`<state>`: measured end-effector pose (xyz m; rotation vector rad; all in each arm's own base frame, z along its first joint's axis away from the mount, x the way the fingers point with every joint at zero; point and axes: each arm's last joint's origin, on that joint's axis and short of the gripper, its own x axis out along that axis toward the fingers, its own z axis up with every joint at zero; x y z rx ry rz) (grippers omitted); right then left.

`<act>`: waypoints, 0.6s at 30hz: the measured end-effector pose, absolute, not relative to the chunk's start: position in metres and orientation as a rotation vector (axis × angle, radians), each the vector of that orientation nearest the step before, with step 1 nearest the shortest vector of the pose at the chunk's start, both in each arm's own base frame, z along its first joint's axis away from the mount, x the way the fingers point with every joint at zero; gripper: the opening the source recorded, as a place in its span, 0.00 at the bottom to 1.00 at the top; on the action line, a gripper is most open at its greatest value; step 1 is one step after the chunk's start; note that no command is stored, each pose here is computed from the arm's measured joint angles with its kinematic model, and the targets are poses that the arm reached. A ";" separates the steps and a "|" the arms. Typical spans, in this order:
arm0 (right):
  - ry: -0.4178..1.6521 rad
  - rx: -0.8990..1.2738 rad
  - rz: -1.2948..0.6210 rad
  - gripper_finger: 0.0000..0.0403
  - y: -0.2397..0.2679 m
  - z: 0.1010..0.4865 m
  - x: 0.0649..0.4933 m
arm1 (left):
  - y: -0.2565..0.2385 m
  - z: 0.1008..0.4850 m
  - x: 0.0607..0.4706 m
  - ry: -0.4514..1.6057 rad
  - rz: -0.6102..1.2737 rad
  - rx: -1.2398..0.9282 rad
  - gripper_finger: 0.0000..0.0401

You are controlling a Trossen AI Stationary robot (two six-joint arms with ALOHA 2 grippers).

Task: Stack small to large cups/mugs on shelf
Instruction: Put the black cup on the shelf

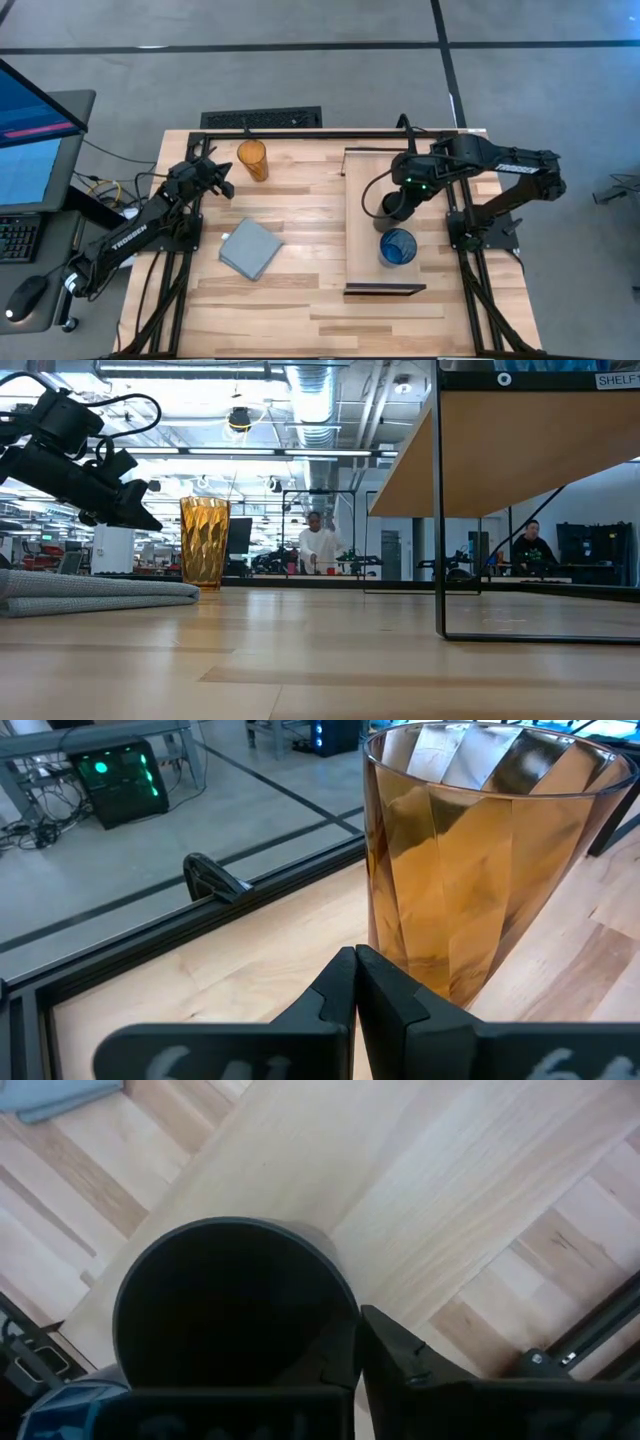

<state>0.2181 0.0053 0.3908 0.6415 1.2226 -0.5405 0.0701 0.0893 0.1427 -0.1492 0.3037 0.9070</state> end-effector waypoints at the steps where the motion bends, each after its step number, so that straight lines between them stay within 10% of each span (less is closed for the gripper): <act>1: 1.223 0.647 -0.538 0.08 0.005 0.391 0.218 | 0.089 0.143 0.070 0.303 0.907 -0.150 0.00; 18: 1.217 0.667 -0.552 0.15 0.005 0.391 0.217 | 0.089 0.143 0.070 0.300 0.908 -0.158 0.00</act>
